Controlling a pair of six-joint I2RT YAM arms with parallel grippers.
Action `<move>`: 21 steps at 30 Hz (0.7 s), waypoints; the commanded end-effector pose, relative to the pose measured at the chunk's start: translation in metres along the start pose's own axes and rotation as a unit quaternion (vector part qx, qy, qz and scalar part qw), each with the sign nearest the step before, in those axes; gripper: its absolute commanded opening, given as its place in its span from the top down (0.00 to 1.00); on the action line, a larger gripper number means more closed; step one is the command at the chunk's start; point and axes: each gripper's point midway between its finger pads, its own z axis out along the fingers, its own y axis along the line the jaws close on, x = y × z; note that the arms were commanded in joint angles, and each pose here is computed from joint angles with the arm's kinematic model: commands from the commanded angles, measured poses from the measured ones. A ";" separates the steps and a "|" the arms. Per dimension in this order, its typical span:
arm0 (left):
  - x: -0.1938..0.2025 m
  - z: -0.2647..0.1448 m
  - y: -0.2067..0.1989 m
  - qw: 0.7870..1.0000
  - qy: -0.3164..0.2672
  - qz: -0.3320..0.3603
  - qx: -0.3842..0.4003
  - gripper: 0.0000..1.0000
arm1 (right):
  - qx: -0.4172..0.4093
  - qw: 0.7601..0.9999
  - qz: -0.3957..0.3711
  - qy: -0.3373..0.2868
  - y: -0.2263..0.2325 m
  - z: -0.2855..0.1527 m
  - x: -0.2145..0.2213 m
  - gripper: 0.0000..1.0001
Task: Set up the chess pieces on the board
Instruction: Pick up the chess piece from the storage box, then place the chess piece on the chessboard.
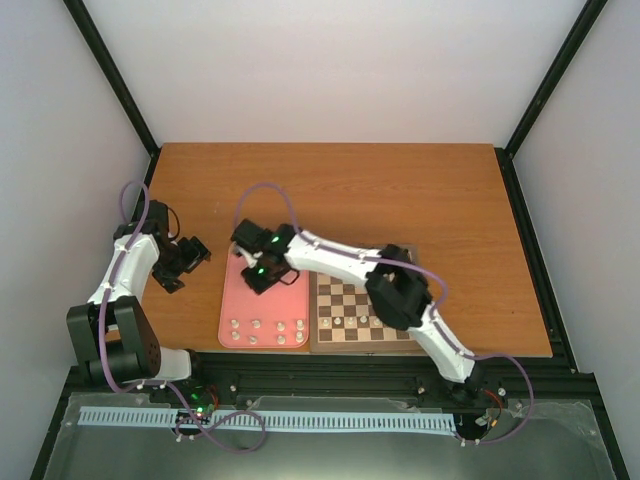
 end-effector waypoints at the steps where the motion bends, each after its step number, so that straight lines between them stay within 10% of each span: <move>1: -0.007 -0.008 -0.007 1.000 -0.009 -0.004 0.012 0.00 | 0.045 0.992 0.073 -0.097 -0.049 -0.095 -0.026 0.97; 21: -0.005 -0.003 -0.009 1.000 0.006 -0.009 0.016 0.00 | 0.197 0.888 0.414 -0.029 -0.181 -0.188 0.265 0.97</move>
